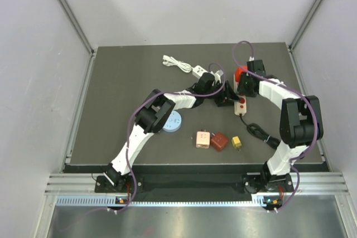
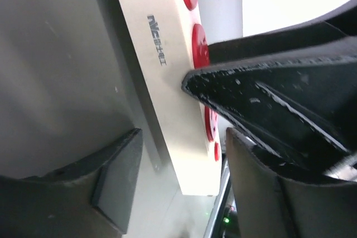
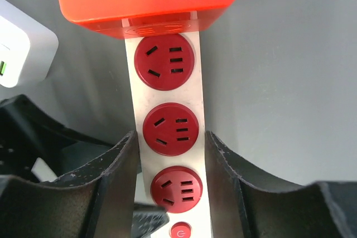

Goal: Pull the plug off the socket

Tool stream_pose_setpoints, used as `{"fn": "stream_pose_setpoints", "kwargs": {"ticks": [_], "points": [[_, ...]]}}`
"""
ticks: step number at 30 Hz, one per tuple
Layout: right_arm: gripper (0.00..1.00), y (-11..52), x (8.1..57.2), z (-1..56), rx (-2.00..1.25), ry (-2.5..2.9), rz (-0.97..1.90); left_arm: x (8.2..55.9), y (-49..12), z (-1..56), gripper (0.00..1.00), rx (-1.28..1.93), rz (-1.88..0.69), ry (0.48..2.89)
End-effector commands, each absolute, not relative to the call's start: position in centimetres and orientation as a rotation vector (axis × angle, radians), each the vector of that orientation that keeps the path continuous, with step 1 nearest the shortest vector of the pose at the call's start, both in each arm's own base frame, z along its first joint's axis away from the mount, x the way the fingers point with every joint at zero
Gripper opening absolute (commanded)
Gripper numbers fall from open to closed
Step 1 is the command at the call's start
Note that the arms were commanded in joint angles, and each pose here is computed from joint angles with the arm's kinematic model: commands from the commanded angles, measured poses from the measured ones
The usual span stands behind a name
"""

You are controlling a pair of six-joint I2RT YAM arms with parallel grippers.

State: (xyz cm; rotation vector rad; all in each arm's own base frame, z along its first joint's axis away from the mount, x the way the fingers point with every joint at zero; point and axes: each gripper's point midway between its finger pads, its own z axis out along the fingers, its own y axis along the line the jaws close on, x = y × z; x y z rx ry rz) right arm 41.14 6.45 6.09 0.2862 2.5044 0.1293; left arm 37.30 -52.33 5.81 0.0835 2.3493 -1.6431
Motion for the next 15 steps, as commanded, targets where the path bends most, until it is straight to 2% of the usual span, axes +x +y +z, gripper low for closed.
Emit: {"fn": "stream_pose_setpoints", "kwargs": {"ticks": [1,6,8,9,10,13,15], "points": [[0.0,7.7,41.9,8.9,0.333,2.416,0.249,37.4,-53.8,5.2,0.63,0.082,-1.649,2.337],[0.0,8.5,41.7,9.3,0.355,2.411,0.306,37.3,-54.1,3.6,0.44,0.029,-1.665,2.385],[0.05,8.5,41.6,9.5,0.351,2.415,0.303,37.3,-53.9,2.8,0.24,0.002,-1.664,2.402],[0.11,8.4,41.9,10.0,0.347,2.403,0.294,37.2,-53.8,2.6,0.15,-0.013,-1.66,2.413],[0.3,8.2,42.0,10.3,0.345,2.397,0.283,37.2,-53.7,2.2,0.0,-0.024,-1.651,2.426],[0.56,7.2,43.2,12.4,0.335,2.355,0.21,37.0,-53.3,1.3,0.0,-0.067,-1.628,2.462],[0.65,6.4,44.1,13.9,0.322,2.333,0.143,36.9,-53.0,1.0,0.0,-0.086,-1.628,2.475]]}}
